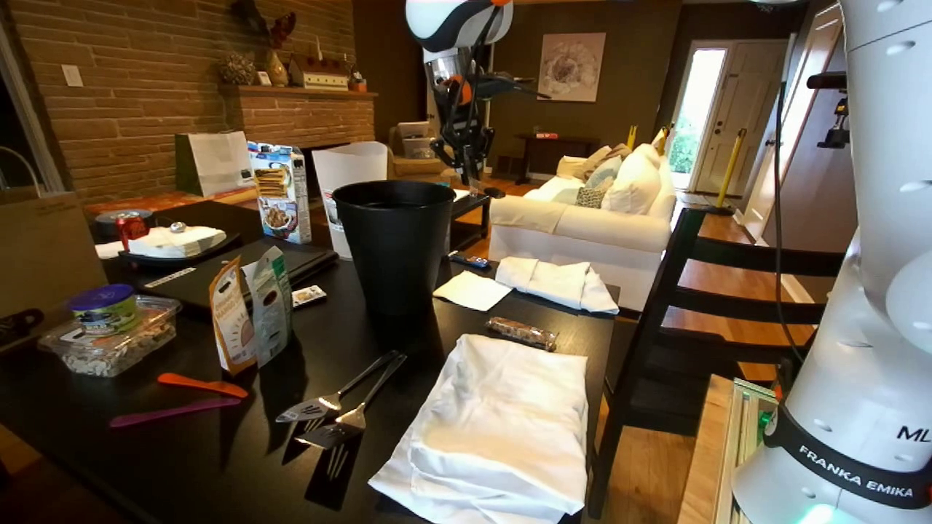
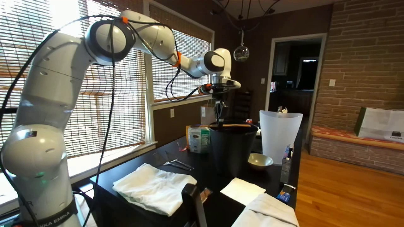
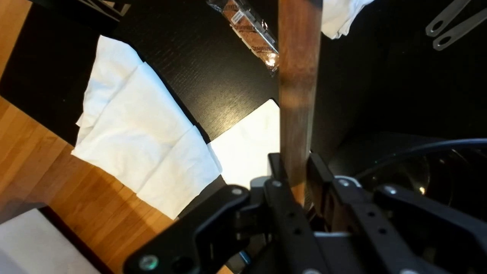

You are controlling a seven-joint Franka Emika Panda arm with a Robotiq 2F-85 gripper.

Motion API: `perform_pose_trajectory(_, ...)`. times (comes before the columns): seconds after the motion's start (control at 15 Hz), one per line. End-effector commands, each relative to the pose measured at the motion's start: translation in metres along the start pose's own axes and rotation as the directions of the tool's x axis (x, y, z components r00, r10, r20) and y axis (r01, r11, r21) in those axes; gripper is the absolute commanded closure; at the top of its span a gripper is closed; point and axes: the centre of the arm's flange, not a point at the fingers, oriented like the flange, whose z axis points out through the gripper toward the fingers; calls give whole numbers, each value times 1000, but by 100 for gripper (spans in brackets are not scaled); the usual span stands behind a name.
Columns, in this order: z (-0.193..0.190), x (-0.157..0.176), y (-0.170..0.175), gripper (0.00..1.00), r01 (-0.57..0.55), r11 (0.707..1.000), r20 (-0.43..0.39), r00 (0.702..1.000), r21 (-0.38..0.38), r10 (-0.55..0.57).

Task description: Put the wooden spoon on the black bin then put the napkin on the spoon.

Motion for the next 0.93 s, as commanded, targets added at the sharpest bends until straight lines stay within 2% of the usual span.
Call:
perform_pose_trajectory(0.0, -8, 12, -11, 95, -64, 997, -22, 998, 34, 65)
perform_pose_trajectory(0.4, -22, 35, -31, 95, -179, 980, 5, 984, 84, 179)
perform_pose_trajectory(0.87, -18, 59, -63, 95, -298, 937, 68, 954, 181, 290)
